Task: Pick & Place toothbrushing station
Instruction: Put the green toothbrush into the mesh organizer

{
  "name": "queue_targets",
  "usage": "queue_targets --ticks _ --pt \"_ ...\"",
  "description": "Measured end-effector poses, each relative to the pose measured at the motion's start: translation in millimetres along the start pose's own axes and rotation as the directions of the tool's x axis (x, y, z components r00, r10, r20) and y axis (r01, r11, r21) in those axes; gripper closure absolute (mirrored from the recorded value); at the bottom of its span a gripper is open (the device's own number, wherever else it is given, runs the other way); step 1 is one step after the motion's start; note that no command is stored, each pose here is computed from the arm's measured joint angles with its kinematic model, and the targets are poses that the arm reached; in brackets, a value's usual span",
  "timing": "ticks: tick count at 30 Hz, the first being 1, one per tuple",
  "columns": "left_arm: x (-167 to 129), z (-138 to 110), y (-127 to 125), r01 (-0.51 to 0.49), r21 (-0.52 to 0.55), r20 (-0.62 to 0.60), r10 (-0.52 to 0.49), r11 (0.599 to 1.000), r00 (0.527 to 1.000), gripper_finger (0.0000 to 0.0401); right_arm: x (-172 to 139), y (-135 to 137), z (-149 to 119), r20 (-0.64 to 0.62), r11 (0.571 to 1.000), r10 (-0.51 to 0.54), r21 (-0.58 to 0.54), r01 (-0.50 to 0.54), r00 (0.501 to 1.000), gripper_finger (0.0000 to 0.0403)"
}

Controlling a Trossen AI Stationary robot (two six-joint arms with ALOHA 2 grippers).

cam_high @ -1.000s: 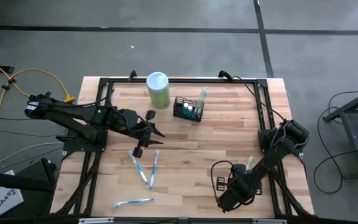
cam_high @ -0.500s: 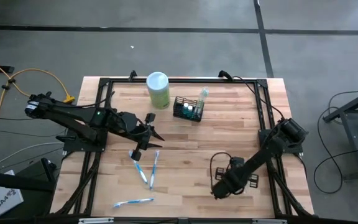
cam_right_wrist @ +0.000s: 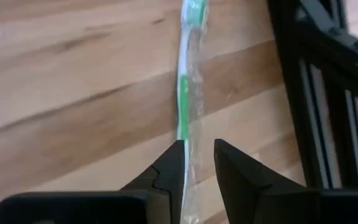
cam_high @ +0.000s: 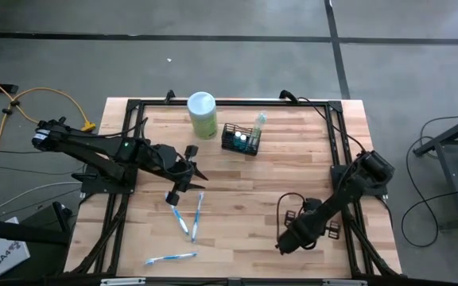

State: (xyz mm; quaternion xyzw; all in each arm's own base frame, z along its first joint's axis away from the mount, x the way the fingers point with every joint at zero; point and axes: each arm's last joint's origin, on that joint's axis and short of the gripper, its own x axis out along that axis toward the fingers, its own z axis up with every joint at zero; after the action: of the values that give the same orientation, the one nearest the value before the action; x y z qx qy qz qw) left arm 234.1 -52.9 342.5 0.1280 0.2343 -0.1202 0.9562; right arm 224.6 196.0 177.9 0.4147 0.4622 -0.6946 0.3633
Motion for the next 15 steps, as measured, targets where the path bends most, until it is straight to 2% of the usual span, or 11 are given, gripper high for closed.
queue_targets --ticks 6,11,15 --pt "0 0 0 0.001 -0.015 0.0 -0.001 1.0 1.0 0.0291 1 -1 -7 -0.035 0.999 0.034 -0.016 -0.034 0.999 0.0343" --pt "0 -1 0 0.003 -0.017 -0.006 -0.003 1.0 1.0 0.0291 1 1 -14 -0.081 0.994 0.101 -0.033 -0.104 0.992 0.0345" --pt "0 -1 0 0.003 -0.024 -0.006 -0.003 1.0 1.0 0.0291 1 1 -15 -0.086 0.993 0.107 -0.049 -0.111 0.991 0.0345"
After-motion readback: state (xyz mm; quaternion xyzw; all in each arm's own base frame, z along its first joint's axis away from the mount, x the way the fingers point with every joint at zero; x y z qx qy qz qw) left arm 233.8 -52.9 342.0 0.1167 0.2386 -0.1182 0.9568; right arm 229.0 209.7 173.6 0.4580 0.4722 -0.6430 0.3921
